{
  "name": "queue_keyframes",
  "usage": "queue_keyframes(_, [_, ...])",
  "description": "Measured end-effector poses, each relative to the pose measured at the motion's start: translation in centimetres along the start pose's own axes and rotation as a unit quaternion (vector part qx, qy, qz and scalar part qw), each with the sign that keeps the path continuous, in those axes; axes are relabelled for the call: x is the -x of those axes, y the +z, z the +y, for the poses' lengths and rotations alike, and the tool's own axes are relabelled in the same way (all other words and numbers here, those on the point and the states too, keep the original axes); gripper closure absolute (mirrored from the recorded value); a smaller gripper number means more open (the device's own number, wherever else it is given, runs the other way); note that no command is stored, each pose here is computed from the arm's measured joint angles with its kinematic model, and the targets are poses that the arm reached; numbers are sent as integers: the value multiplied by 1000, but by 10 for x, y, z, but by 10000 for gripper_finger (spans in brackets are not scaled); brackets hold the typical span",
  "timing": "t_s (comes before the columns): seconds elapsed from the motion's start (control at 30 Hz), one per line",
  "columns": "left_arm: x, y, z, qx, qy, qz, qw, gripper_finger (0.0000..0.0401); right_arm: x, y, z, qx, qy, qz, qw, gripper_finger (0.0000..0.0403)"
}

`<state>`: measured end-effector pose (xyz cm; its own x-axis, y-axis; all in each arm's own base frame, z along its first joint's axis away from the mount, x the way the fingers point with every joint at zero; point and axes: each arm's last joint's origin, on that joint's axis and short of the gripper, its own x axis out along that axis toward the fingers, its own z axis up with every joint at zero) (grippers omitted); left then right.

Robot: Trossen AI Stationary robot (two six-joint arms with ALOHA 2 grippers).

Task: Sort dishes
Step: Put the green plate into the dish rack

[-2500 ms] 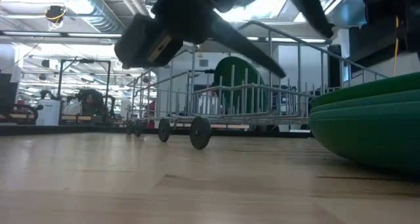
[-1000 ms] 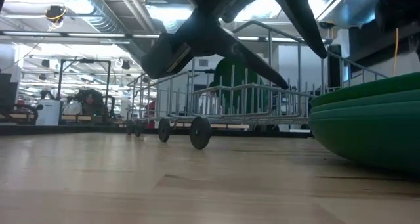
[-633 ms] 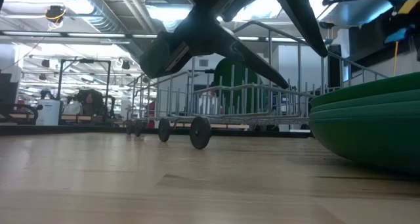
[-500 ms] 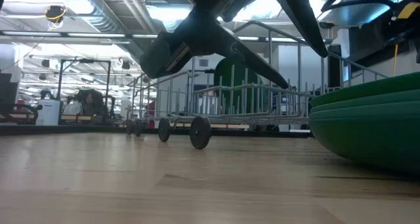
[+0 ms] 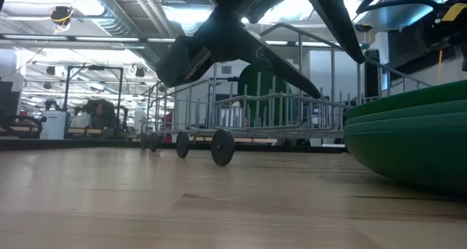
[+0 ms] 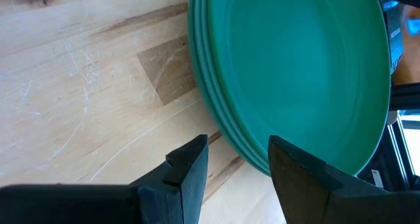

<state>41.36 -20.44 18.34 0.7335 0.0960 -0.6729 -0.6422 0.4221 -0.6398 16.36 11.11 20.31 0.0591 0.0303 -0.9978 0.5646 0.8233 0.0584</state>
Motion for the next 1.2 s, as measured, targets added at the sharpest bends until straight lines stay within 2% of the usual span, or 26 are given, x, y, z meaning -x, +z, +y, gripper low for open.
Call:
queue_keyframes(0.17, [0,0,0,0,0,0,1000,251,0,0,1,1,3,-2,1000,392])
queue_keyframes(0.33, [0,0,0,0,0,0,1000,251,0,0,1,1,8,10,1000,379])
queue_keyframes(0.5, [0,0,0,-4,1,0,1000,251,0,0,2,2,15,13,1000,395])
queue_keyframes(0.7, [0,0,0,-12,1,0,1000,251,1,0,2,4,16,12,1000,394])
queue_keyframes(1.2, [0,0,1,-13,4,0,1000,251,39,10,22,29,68,-45,996,399])
